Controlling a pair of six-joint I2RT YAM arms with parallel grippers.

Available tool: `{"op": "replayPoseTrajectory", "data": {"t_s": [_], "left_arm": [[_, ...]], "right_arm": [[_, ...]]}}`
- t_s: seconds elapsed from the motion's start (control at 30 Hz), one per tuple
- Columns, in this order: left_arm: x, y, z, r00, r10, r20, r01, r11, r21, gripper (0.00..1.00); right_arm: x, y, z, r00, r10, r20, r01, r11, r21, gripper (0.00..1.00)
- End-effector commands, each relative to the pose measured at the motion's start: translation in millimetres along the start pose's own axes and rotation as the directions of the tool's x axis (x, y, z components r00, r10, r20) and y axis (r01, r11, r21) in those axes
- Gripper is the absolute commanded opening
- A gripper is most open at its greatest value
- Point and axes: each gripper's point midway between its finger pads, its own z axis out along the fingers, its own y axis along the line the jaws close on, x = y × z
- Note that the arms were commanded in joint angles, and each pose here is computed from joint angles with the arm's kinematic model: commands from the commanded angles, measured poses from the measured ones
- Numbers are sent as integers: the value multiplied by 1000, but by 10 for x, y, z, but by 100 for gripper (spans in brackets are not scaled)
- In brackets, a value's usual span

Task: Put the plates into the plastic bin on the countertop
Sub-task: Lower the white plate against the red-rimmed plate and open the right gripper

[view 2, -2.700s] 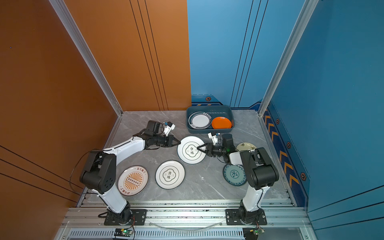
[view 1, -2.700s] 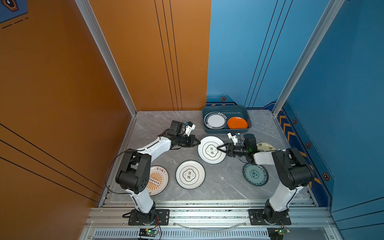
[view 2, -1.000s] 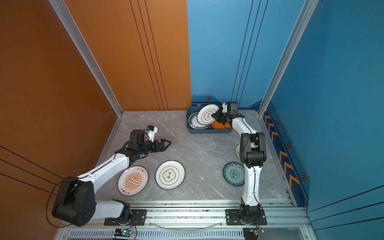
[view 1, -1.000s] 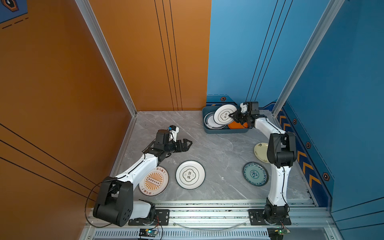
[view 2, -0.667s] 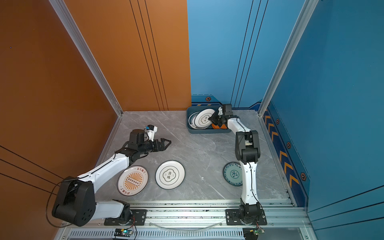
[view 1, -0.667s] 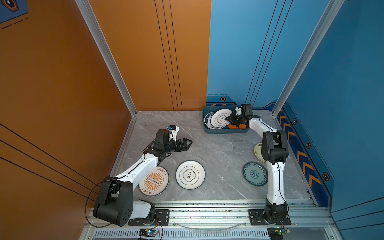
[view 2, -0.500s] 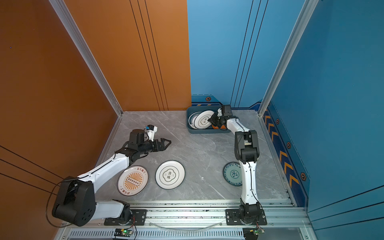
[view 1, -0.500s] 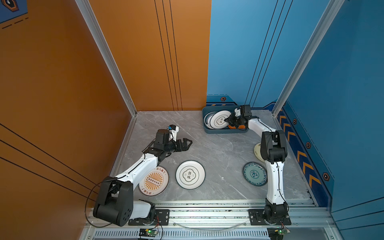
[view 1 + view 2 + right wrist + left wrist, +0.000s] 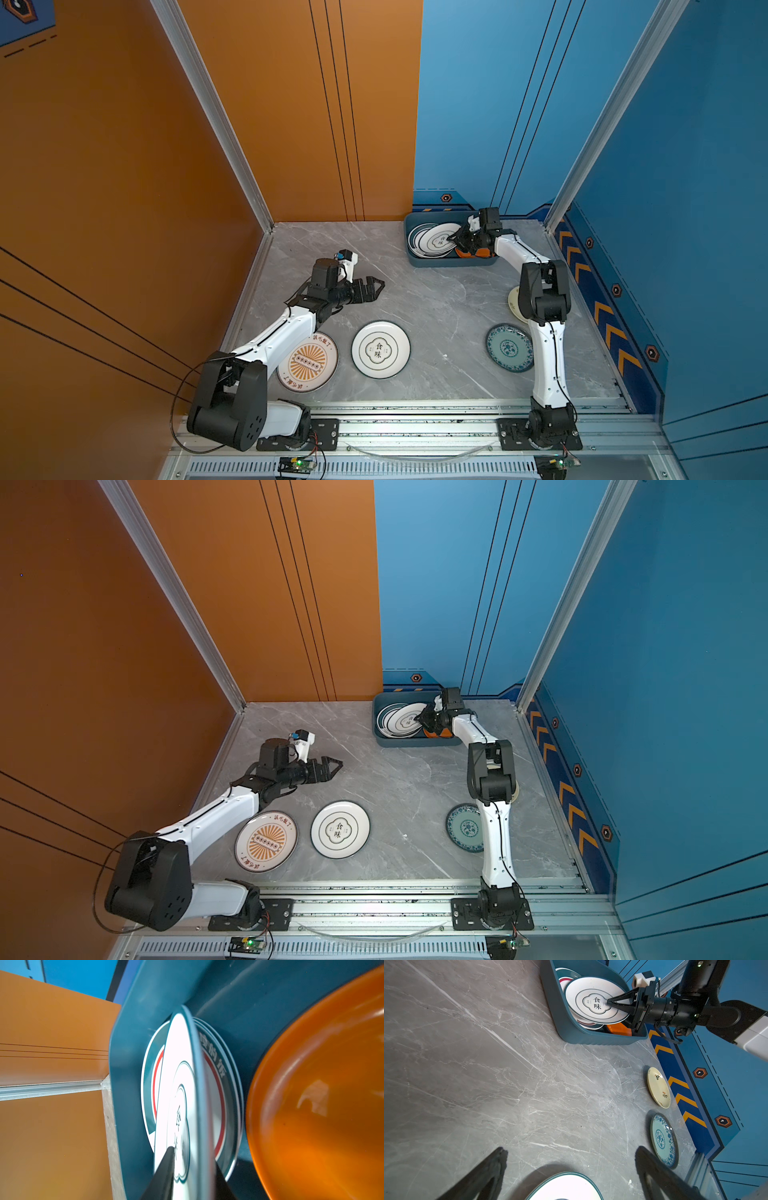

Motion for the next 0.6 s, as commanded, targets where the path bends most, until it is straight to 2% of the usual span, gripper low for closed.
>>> {"op": "replayPoseTrajectory", "data": {"t_s": [0.0, 0.23, 0.57], "left_arm": [[1, -7, -11, 1000, -7, -3, 7, 1000, 13, 98], [0, -15, -18, 1000, -5, -3, 5, 1000, 12, 98], [-3, -37, -36, 1000, 2, -1, -1, 1000, 11, 98]], "right_arm": [[-13, 47, 4, 1000, -16, 0, 16, 1000, 9, 29], [0, 14, -59, 1000, -25, -4, 25, 999, 42, 43], [32, -92, -220, 997, -80, -8, 81, 984, 162, 48]]}}
